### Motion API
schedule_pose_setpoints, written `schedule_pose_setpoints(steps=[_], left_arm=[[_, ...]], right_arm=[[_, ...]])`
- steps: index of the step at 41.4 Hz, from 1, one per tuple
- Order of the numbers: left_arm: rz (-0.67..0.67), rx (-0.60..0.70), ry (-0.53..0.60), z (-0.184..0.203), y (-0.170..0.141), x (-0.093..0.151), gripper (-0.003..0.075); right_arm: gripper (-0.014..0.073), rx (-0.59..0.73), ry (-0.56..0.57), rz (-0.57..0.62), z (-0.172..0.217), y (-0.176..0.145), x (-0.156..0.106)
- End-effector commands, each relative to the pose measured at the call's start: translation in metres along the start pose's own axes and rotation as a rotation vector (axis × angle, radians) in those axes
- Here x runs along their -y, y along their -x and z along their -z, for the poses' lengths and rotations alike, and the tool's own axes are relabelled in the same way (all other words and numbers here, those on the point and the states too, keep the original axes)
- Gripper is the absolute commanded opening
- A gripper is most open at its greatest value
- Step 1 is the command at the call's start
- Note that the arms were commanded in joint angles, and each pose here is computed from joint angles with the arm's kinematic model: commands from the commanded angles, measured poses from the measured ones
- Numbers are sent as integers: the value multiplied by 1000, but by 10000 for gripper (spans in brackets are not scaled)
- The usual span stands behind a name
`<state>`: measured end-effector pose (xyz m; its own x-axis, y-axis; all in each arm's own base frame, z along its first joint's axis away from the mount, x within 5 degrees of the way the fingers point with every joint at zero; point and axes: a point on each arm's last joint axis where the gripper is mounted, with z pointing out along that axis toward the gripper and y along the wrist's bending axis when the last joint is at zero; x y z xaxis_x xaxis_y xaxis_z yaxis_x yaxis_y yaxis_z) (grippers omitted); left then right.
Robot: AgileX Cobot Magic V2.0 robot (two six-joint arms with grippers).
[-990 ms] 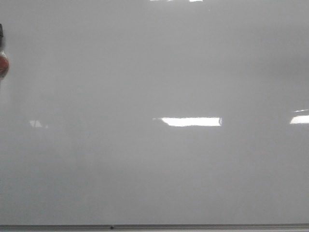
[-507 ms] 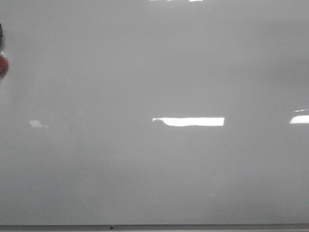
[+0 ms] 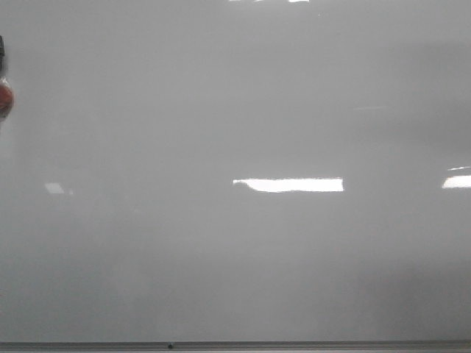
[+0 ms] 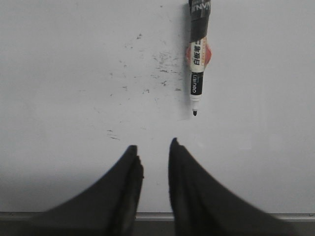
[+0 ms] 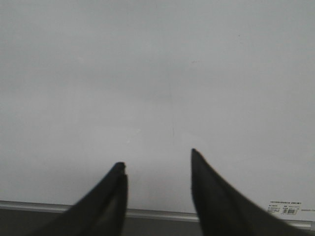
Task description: Write number 9 on whiteboard
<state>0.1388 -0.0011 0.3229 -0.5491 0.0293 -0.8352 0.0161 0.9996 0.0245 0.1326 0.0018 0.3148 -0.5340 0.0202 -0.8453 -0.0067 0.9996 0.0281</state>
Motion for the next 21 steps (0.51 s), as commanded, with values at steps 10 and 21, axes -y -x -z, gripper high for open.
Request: schedule_pose_setpoints(steps=[10,21], left_arm=[[81,23,-63,-56,22,6,482],[65,-2,-130,-119,21,31,482]], right_arm=[[568,88,-5,10,4,14,0],[568,87,-5,10,4,14,0]])
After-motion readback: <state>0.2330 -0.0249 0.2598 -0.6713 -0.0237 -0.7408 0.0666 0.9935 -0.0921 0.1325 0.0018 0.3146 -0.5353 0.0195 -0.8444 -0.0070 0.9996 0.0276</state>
